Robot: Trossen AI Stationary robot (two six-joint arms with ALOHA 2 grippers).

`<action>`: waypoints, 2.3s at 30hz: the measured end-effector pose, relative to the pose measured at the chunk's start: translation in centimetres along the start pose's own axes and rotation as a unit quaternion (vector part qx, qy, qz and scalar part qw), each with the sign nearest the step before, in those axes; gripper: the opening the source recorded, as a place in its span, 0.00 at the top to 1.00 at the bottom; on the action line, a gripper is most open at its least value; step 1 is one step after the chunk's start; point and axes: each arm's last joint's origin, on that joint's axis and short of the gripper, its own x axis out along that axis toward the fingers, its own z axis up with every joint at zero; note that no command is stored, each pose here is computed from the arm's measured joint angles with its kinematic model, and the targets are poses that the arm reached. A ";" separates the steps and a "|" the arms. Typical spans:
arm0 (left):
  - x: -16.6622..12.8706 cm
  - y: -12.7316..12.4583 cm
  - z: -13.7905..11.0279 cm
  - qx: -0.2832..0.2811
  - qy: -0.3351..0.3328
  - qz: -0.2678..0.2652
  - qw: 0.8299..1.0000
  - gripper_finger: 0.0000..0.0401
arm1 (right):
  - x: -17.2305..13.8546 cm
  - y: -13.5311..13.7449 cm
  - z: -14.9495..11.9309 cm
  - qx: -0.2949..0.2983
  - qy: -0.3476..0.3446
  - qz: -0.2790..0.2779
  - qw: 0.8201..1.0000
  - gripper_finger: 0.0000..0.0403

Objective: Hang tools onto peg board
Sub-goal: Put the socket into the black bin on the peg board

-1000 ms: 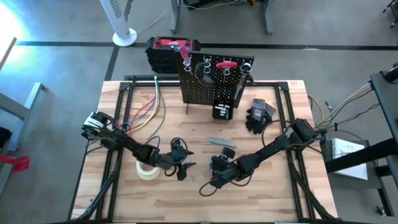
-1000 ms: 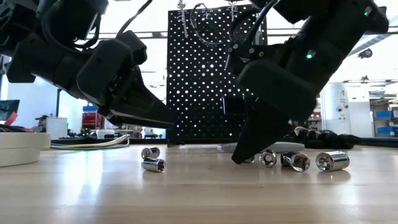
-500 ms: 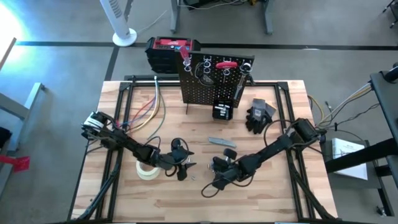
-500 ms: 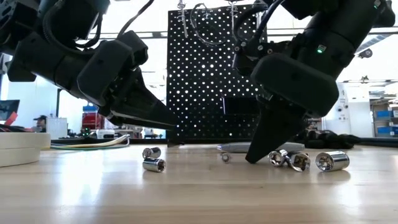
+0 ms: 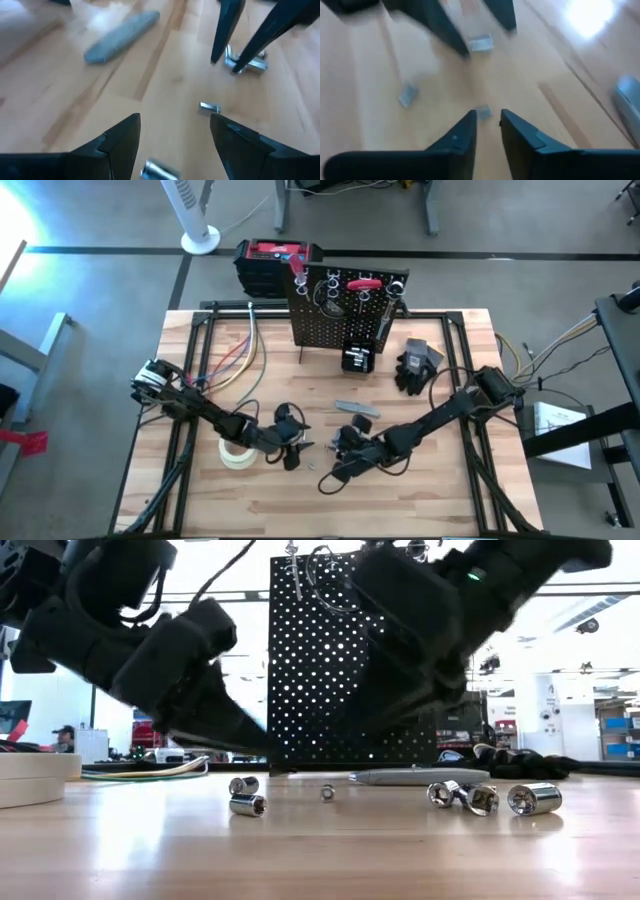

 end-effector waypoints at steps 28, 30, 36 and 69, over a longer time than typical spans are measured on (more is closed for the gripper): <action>2.1 -1.1 -0.6 0.011 0.096 0.030 0.995 0.76 | 2.2 -0.7 0.8 -0.001 -0.030 -0.001 1.000 0.52; 2.3 -1.4 -0.4 0.030 0.102 0.023 0.994 0.80 | 2.3 -0.8 0.8 -0.013 -0.030 -0.002 0.999 0.52; 2.4 -2.7 2.0 0.067 0.112 0.007 0.991 0.81 | 2.3 -0.8 0.9 -0.028 -0.024 0.008 0.999 0.52; -2.5 -3.2 4.2 0.048 0.083 0.047 0.994 0.81 | 7.8 -2.7 1.1 -0.076 -0.008 0.057 0.995 0.20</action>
